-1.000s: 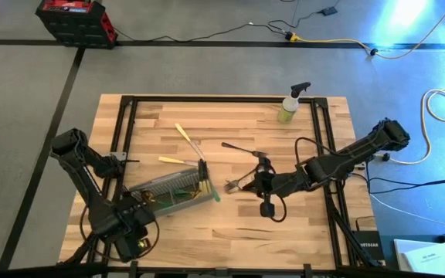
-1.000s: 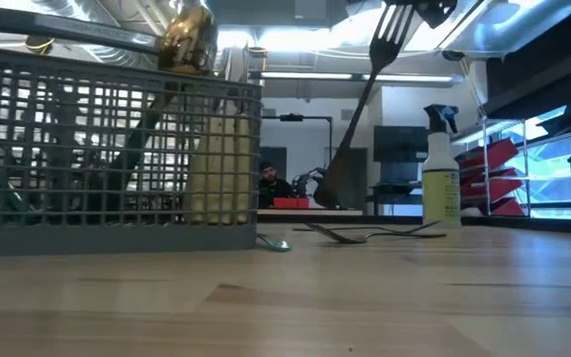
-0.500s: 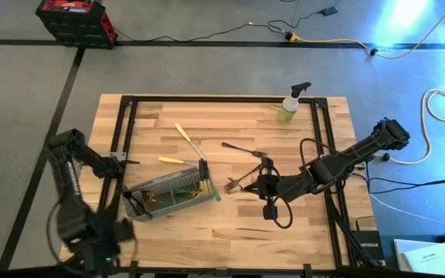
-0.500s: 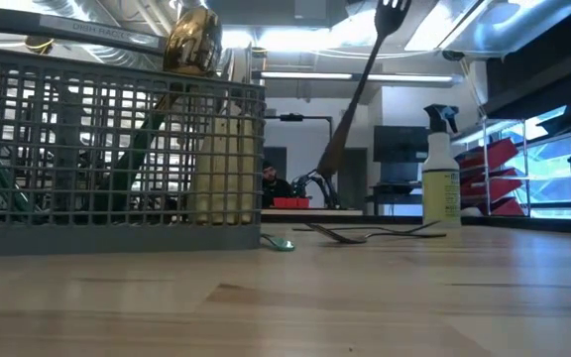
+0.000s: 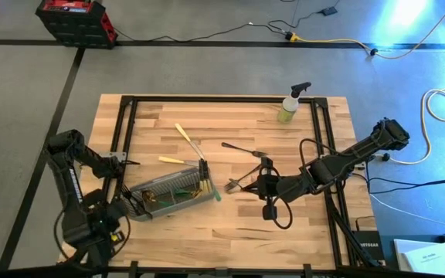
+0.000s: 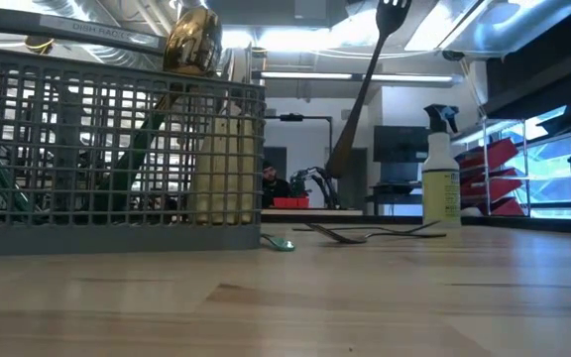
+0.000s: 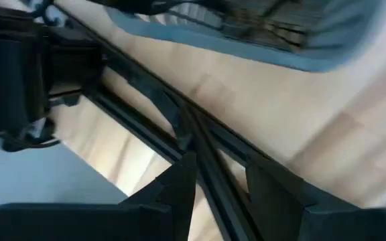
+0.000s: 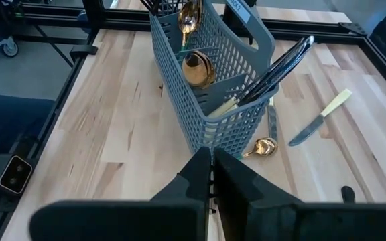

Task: Sort silverware
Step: Put the fork into the silverware tray

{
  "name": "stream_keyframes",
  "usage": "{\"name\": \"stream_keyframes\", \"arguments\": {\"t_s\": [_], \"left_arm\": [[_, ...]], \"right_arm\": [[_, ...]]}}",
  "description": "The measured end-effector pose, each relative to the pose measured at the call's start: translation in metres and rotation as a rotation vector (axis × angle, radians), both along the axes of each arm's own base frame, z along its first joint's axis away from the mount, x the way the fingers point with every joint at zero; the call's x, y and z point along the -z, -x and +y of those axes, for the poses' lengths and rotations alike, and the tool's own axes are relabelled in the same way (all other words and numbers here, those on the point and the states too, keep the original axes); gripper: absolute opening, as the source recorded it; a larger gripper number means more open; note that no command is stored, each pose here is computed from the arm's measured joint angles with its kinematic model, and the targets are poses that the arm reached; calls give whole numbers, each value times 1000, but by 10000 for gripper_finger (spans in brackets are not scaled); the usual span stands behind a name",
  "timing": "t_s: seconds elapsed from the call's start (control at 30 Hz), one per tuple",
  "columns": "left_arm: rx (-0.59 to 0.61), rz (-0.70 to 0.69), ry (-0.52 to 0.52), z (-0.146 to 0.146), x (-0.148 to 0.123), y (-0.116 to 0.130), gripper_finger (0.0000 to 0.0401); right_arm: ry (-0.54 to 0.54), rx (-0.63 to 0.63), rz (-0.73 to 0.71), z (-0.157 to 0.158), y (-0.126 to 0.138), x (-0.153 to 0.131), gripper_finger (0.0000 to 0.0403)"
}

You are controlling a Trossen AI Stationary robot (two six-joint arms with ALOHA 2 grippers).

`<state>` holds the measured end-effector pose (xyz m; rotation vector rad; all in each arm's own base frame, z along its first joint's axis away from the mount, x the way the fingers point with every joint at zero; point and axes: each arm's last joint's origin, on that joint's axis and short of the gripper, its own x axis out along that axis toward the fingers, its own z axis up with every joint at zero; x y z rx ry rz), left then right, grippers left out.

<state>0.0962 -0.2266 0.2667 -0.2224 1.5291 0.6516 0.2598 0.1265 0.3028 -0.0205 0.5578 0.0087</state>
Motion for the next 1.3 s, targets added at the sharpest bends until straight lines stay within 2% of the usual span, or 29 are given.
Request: {"name": "stream_keyframes", "arguments": {"t_s": [0.23,0.37,0.5,0.63,0.77,0.9,1.07,1.3], "left_arm": [[-59,-99,-67,6,18,-4,115],[-63,-198,-51,6,27,-15,115],[-32,-320,-22,7,38,-32,115],[17,-439,-16,12,52,-52,115],[54,-523,-7,21,68,-72,115],[84,-588,-39,31,79,-88,115],[119,-773,-71,36,79,-113,115],[210,-890,-63,33,73,-131,115]], "right_arm": [[-1,0,0,0,0,0,0],[-43,8,-17,1,-1,-2,0],[-109,-34,-25,3,-2,-4,0],[-135,-50,19,4,3,-15,0],[-108,-44,137,5,15,-31,0],[-123,-58,183,8,24,-50,0],[-191,-111,119,11,26,-76,0],[-271,-158,-3,13,17,-92,0]]}}
